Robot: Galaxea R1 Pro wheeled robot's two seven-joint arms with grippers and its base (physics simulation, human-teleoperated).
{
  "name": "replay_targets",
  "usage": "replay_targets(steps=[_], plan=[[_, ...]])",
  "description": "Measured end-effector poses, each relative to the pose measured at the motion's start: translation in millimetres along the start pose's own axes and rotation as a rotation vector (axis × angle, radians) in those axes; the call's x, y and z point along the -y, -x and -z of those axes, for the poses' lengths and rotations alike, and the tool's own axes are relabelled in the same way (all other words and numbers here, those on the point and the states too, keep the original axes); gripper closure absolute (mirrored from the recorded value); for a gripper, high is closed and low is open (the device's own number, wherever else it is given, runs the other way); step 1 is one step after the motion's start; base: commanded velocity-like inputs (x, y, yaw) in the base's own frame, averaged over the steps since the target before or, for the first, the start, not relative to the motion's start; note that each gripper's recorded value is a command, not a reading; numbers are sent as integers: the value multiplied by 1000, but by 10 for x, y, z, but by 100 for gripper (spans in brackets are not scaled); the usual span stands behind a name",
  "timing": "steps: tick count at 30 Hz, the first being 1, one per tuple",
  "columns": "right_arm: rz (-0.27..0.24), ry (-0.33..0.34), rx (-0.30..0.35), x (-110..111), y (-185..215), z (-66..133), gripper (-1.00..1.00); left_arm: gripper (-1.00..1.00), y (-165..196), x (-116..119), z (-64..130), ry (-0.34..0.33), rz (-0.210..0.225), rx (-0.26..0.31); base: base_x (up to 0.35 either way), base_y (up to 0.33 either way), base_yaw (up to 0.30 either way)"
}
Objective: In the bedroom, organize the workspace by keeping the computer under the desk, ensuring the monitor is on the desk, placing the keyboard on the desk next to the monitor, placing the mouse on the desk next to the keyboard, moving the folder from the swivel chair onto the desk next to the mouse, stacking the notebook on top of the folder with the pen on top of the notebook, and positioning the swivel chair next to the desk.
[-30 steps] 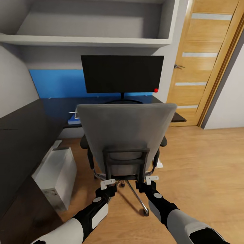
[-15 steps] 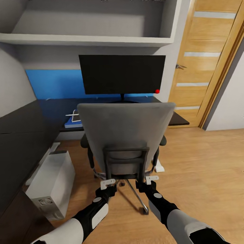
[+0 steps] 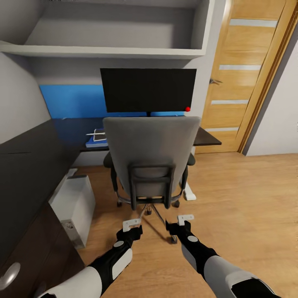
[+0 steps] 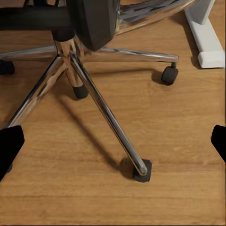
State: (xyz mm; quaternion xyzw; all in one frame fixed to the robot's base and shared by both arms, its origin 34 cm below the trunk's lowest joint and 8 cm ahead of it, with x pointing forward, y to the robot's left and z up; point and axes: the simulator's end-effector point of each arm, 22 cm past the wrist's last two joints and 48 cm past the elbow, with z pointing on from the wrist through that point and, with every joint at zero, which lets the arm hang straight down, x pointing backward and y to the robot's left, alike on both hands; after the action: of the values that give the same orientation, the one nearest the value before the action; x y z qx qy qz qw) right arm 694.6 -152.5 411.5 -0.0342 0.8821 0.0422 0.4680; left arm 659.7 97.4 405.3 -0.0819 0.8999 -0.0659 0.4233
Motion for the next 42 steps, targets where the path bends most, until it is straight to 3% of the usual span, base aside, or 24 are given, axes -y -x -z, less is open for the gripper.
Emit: replay_targets(steps=[30, 42], plan=[[1, -2, 22, -4, 614, 255, -100, -100, 579, 118, 299, 7, 2, 0, -331, -49, 0], [0, -2, 27, -8, 859, 360, -100, -100, 806, 159, 421, 11, 12, -3, -57, 0, 0]])
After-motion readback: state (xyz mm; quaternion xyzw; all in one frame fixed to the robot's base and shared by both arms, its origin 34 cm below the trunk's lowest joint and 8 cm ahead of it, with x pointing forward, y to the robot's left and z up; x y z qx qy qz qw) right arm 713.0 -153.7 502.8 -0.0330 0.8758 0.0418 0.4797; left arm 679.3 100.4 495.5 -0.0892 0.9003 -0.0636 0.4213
